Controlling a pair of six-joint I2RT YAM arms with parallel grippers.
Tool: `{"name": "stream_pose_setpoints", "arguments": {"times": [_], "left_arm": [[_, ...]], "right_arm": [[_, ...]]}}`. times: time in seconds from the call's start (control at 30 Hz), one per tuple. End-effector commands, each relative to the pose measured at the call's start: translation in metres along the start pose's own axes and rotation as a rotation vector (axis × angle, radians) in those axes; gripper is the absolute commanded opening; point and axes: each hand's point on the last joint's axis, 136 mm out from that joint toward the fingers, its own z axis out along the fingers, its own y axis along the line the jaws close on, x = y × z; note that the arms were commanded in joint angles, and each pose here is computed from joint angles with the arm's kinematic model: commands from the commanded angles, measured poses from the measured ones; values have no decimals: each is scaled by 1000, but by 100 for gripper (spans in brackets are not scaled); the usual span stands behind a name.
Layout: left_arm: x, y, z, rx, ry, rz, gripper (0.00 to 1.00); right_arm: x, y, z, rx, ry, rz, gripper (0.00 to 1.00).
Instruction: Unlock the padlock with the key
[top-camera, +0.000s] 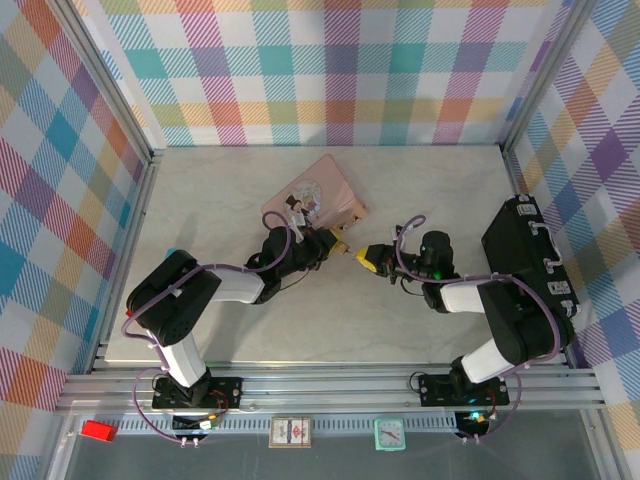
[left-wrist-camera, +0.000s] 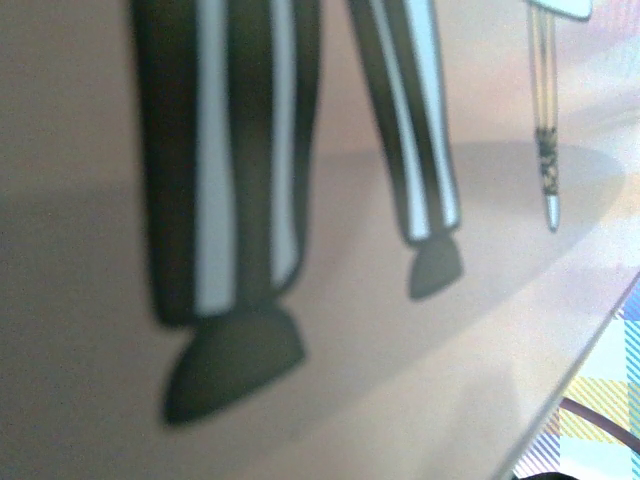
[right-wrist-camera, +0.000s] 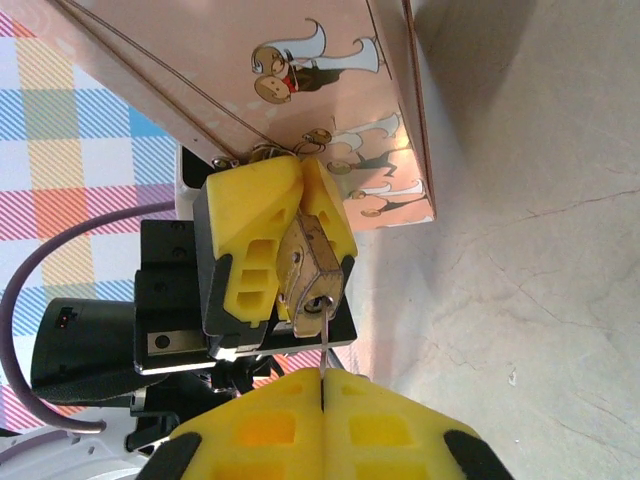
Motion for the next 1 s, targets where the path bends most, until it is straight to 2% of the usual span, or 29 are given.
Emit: {"name": "stream_pose_setpoints", "arguments": {"times": [0.0,0.53,0.77,0.97], "left_arm": [[23,-18,-3,67,114,-100,4],[18,-18,-3,67,87,-112,4],[16,-20,-3,70,79,-113,4],[15,-19,-3,68,72,-117,4]], "right_arm": [[-9,13,1,-28,-23,-37,0],[-1,-1,-4,-8,-63,-20,0],[-3,9,-5,-77,-90,-24,0],[1,7,-4,-79,-96,-17,0]]}}
